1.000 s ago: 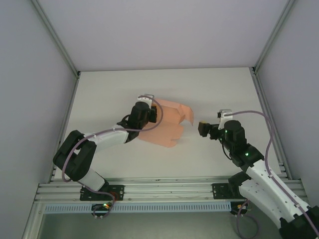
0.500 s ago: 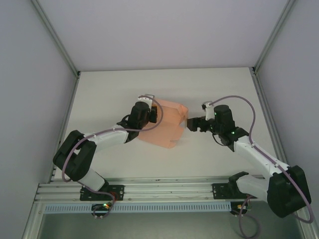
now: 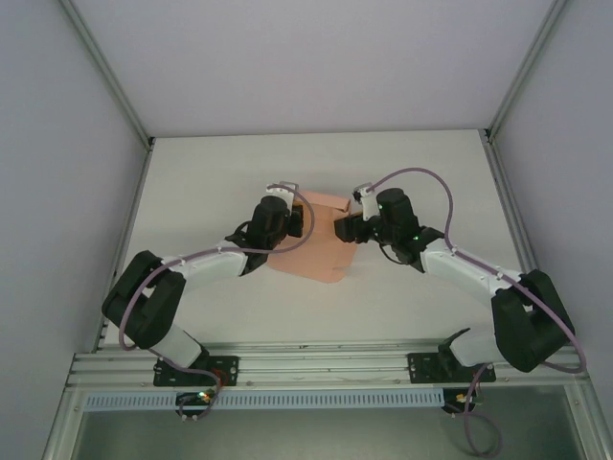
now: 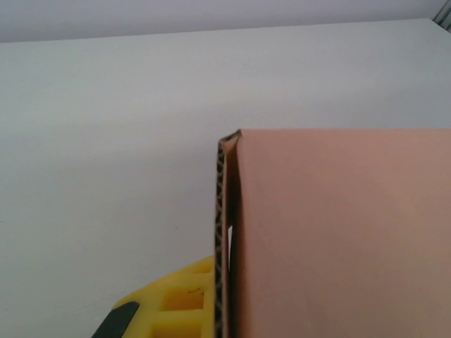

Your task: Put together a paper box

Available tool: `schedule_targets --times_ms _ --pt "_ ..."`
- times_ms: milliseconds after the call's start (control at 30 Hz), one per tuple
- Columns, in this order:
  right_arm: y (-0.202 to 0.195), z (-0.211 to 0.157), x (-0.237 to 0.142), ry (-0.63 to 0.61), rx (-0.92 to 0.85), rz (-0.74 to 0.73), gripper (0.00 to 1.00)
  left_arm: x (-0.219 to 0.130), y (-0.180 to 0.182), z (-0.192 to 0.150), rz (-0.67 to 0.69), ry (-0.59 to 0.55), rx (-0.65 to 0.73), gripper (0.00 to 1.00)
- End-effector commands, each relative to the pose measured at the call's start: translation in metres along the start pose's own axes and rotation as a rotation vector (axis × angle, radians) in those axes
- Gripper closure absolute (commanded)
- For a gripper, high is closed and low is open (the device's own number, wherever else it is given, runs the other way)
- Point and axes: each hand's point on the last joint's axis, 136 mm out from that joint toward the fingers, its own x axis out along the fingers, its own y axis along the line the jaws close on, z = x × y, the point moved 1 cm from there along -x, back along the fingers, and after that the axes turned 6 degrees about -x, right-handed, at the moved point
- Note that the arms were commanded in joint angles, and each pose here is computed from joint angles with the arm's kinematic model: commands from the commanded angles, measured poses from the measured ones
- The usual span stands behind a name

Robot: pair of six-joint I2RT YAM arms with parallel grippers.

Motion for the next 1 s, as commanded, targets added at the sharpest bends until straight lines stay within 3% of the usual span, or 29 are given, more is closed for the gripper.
schedule_targets --times_ms 0,67,233,333,533,700,900,967 --pt "-0.017 0.014 0.0 -0.03 -0.049 -0.177 0.44 -0.008 -0.005 0.014 -0.003 -0.045 -0.021 1.0" --pt "-0.02 0.017 -0.001 -0.041 -0.063 -0.253 0.48 -0.008 -0.005 0.014 0.006 -0.047 -0.02 1.0" --pt "-0.038 0.02 0.002 -0.079 0.001 -0.499 0.85 -0.009 -0.004 0.017 0.097 -0.063 -0.005 1.0" --pt "-0.052 0.02 0.002 -0.082 0.045 -0.673 0.98 -0.009 -0.005 0.019 0.134 -0.07 -0.03 1.0" --pt "-0.083 0.008 -0.008 -0.074 0.151 -0.944 1.0 -0.006 0.001 0.016 0.199 -0.041 -0.14 1.0" --pt "-0.093 0.005 -0.012 -0.021 0.069 -1.057 1.0 -0.007 0.003 0.017 0.222 -0.025 -0.143 1.0" --pt "-0.076 0.012 0.006 -0.046 0.04 -0.862 1.0 -0.005 0.0 0.016 0.198 -0.019 -0.141 1.0" --pt "-0.059 0.018 0.017 -0.078 0.006 -0.726 0.82 -0.003 -0.002 0.016 0.185 -0.012 -0.137 1.0"
